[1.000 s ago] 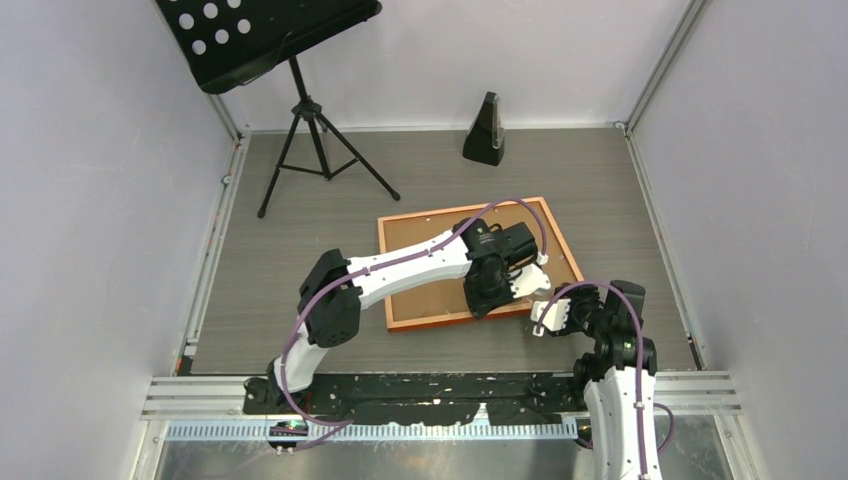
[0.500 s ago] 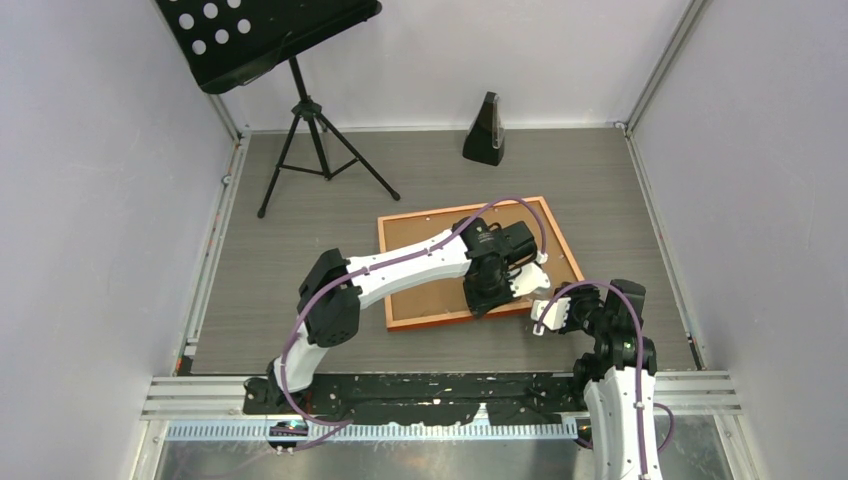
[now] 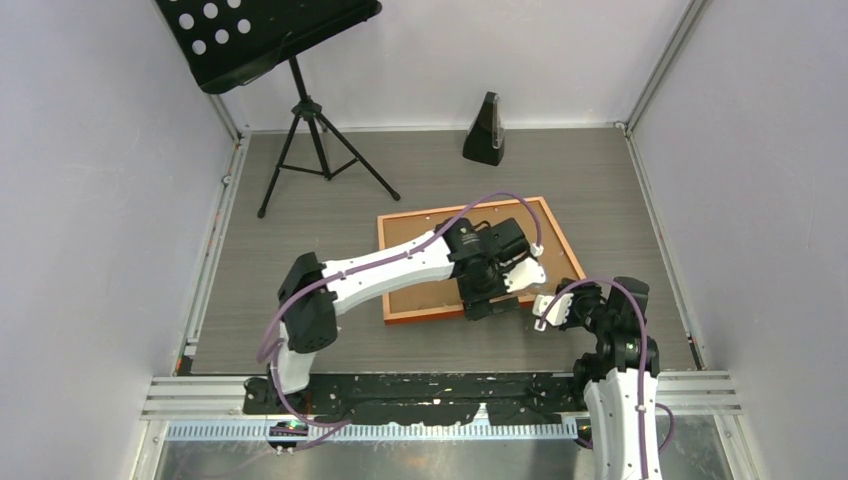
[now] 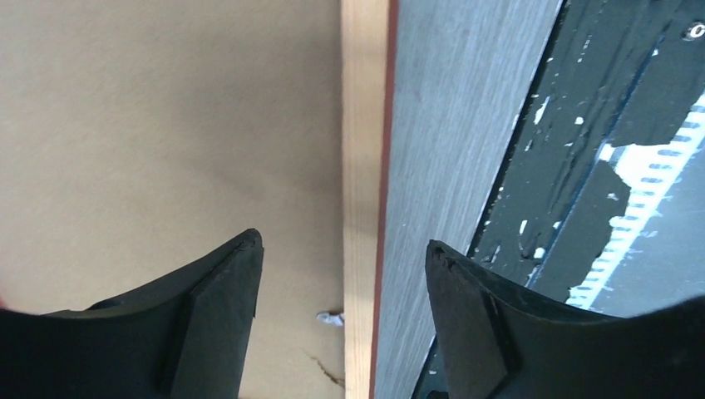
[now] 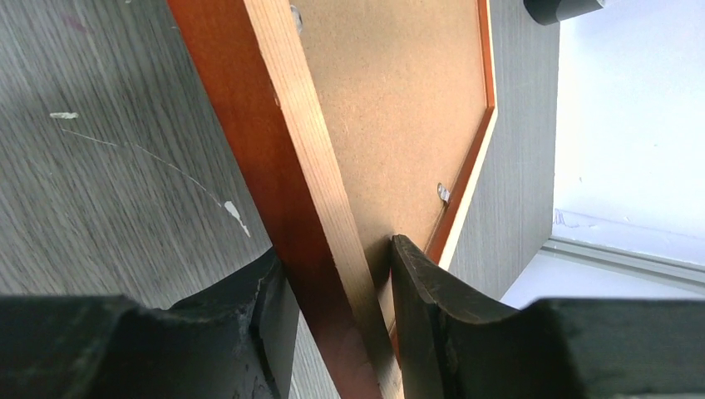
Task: Put the photo into the frame
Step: Turn over the photo frame at the center of the board.
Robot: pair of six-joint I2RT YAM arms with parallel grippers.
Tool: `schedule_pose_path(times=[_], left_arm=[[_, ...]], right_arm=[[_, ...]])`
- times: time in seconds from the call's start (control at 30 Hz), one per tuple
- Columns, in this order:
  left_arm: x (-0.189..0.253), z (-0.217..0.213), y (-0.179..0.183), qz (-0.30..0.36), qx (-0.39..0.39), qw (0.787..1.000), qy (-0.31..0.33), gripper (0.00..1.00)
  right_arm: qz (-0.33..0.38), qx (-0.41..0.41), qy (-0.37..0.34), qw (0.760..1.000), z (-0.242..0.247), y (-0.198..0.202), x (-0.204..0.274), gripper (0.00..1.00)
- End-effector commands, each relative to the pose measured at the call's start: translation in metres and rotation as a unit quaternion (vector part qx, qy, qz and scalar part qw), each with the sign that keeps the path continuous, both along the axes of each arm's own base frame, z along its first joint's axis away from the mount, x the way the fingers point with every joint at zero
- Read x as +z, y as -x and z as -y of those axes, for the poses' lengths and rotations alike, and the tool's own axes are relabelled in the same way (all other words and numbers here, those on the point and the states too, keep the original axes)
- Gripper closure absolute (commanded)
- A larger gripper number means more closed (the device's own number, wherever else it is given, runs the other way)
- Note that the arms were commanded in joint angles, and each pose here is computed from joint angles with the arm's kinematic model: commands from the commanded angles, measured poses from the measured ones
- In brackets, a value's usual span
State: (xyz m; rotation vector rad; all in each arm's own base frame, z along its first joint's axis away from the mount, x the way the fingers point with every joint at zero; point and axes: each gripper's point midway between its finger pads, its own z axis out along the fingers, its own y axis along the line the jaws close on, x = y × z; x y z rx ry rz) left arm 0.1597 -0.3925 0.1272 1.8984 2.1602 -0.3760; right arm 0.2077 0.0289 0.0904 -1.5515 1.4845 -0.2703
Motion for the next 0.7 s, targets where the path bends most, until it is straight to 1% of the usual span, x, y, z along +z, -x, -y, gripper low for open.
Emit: schedule_pose_path(times=[0.0,0.07,0.23,0.3,0.5,0.67], left_arm=[[0.049,-0.013,-0.031,0.097,0.023,0.994,0.048,0.27],[0.060,-0.023,-0.043,0.136,0.030,0.989,0.048,0.23],[0.083,-0.042,-0.054,0.183,0.030,0.981,0.055,0.19],[0.091,-0.047,-0.058,0.197,0.033,0.978,0.057,0.17],[0.123,-0.061,-0.073,0.241,0.051,0.966,0.073,0.13],[0.144,-0.070,-0.085,0.268,0.062,0.958,0.083,0.12]], right_arm=[[-0.011,-0.017,-0.050,0.999,-0.006,0.002,0.018,0.95],[-0.008,-0.020,-0.063,0.998,-0.008,0.001,0.031,0.95],[-0.020,-0.009,-0.094,0.995,-0.018,0.003,0.060,0.95],[-0.036,-0.010,-0.105,0.994,-0.020,0.004,0.072,0.95],[-0.121,0.003,-0.156,0.980,-0.034,0.013,0.105,0.95],[-0.163,0.012,-0.176,0.971,-0.039,0.011,0.134,0.95]])
